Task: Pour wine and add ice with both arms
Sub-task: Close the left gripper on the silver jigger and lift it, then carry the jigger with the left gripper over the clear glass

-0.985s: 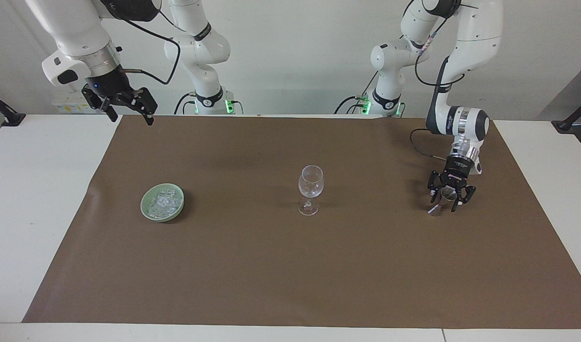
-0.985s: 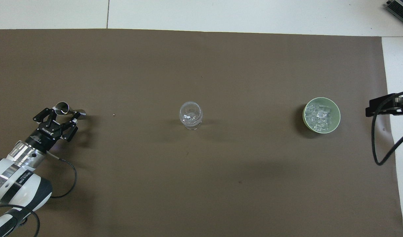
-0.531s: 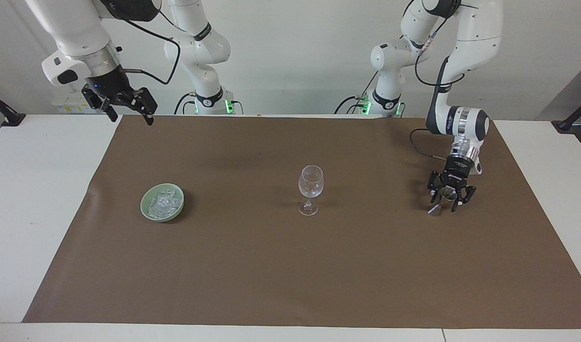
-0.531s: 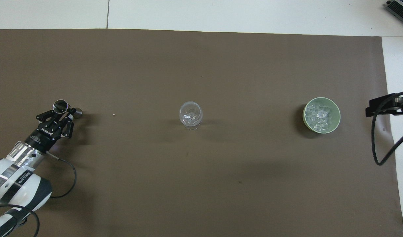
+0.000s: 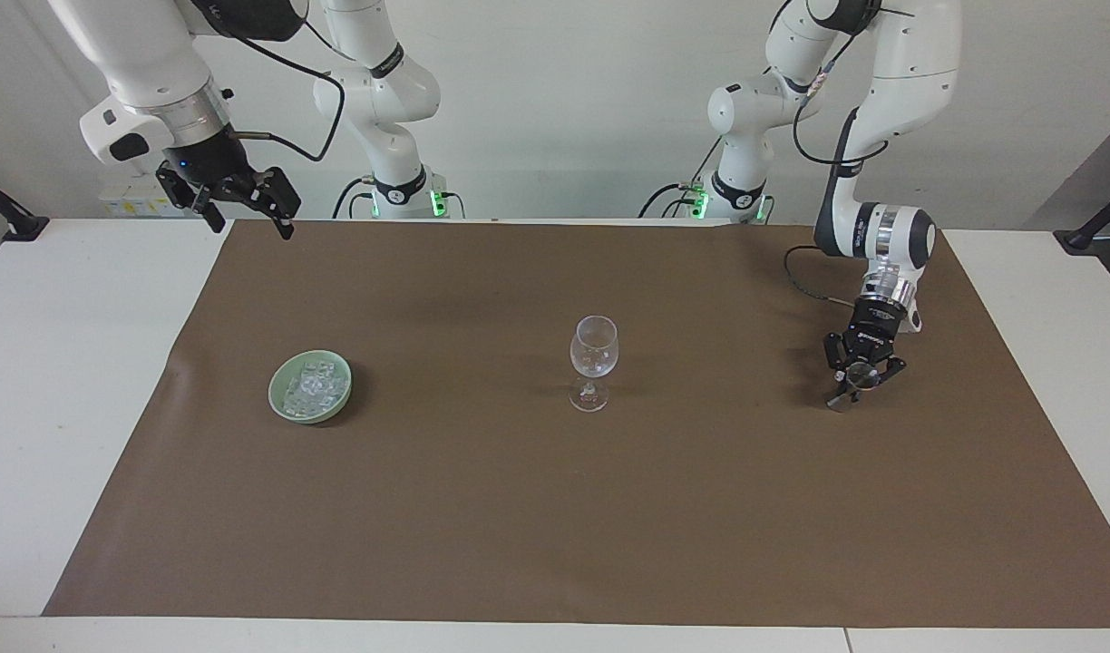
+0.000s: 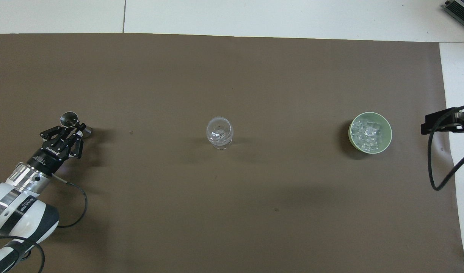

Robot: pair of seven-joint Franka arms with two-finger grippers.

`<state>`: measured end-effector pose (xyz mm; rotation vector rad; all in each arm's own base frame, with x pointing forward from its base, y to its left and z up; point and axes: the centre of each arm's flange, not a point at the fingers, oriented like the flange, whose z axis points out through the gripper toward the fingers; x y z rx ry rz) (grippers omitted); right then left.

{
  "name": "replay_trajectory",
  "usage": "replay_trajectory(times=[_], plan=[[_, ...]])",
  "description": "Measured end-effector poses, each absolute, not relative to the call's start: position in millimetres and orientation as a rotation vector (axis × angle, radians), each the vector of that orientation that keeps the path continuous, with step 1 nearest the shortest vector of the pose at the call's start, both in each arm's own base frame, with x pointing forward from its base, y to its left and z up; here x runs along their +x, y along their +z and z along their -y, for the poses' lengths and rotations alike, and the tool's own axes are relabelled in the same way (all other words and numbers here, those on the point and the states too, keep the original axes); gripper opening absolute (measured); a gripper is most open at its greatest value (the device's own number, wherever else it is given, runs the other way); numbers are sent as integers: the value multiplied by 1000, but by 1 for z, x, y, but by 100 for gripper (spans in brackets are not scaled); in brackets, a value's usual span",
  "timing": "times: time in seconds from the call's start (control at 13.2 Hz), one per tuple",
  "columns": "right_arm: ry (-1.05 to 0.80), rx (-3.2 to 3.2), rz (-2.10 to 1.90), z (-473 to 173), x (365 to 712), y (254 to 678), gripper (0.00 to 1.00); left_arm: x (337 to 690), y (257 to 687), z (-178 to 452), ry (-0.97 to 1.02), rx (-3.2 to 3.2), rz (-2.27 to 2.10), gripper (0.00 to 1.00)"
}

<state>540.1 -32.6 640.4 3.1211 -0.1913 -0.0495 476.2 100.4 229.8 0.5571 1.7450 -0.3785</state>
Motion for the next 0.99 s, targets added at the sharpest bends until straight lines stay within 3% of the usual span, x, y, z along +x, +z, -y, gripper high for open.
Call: replay_trajectory(times=[0.53, 0.99], plan=[[-49, 3121, 191, 33, 540, 640, 100, 481, 255, -117, -372, 528, -1637, 22], [-49, 3121, 191, 33, 540, 640, 100, 491, 338, -82, -386, 537, -1616, 22]])
